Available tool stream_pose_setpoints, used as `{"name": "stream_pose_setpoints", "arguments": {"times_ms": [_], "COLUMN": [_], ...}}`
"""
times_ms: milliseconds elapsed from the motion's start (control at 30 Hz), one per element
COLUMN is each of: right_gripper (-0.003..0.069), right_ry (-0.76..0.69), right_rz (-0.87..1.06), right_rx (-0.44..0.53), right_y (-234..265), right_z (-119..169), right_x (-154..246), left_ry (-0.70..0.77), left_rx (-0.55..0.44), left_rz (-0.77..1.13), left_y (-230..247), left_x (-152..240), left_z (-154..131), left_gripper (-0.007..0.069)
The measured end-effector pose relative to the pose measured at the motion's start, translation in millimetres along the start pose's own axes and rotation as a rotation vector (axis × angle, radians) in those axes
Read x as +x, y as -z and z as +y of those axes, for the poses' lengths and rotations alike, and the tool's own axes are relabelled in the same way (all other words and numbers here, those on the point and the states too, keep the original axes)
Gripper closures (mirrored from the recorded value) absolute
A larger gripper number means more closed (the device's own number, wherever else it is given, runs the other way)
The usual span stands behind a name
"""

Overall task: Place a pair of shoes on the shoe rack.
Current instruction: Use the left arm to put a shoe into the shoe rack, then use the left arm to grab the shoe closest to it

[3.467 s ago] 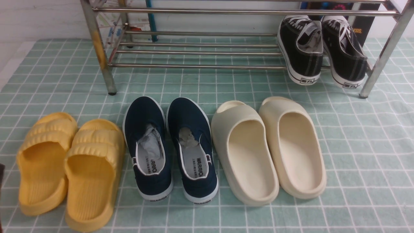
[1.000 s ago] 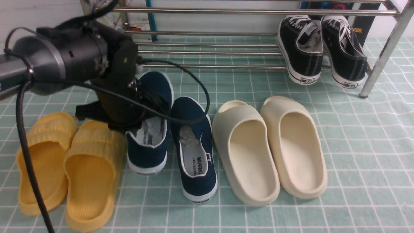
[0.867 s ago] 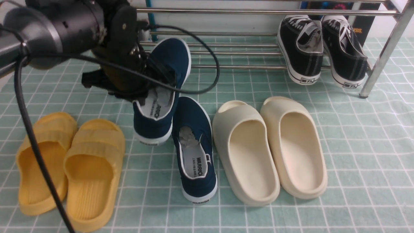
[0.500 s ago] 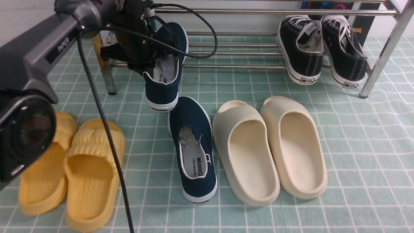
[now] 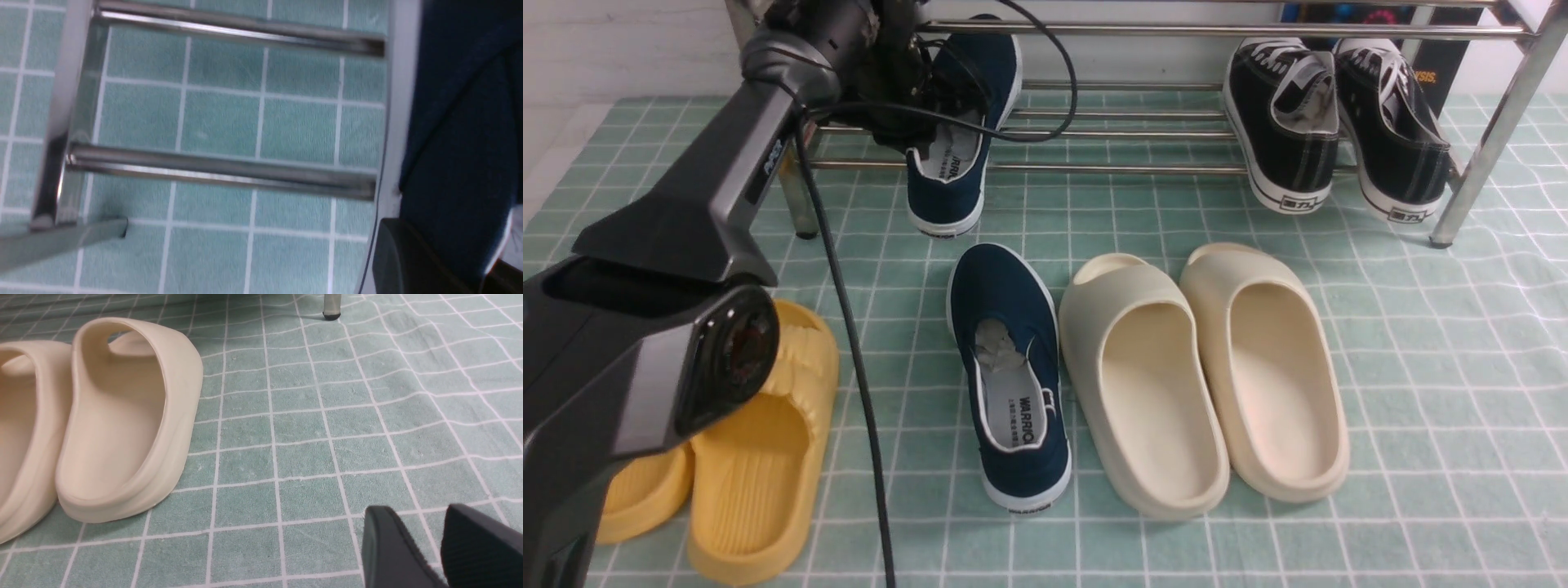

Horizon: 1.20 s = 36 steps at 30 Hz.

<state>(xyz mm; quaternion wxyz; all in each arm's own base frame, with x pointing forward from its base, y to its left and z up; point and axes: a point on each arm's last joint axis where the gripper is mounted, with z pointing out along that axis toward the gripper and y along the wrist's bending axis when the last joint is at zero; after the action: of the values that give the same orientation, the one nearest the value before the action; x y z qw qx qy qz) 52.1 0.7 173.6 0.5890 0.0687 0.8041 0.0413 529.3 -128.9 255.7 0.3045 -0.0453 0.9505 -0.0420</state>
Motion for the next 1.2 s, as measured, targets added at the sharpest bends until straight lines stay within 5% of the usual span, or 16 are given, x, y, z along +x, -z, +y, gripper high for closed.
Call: {"name": "stream_pose_setpoints", "arguments": {"times_ms": [133, 300, 467, 933, 1200], "right_gripper": [0.0424, 0.0424, 0.0424, 0.0423, 0.0422], "right_ry": [0.0, 0.0, 0.0, 0.0, 0.0], "right_rz": [0.0, 0.0, 0.0, 0.0, 0.0], "right_rx": [0.0, 0.0, 0.0, 0.0, 0.0], "right_y": [0, 0, 0, 0, 0], "right_z": [0, 0, 0, 0, 0], "right_x": [0, 0, 0, 0, 0], "left_ry": [0.01, 0.086, 0.091, -0.043, -0.061], "left_rx": [0.008, 0.026, 0.006, 0.102, 0.27], "left_rz": [-0.039, -0.069, -0.011, -0.024, 0.372], "left_y": [-2, 2, 9, 138, 150], "left_x": [-3, -7, -4, -10, 94], "left_z": [-1, -2, 0, 2, -4], "left_gripper": [0.0552, 0.0296, 0.0183, 0.0173, 0.0173]}}
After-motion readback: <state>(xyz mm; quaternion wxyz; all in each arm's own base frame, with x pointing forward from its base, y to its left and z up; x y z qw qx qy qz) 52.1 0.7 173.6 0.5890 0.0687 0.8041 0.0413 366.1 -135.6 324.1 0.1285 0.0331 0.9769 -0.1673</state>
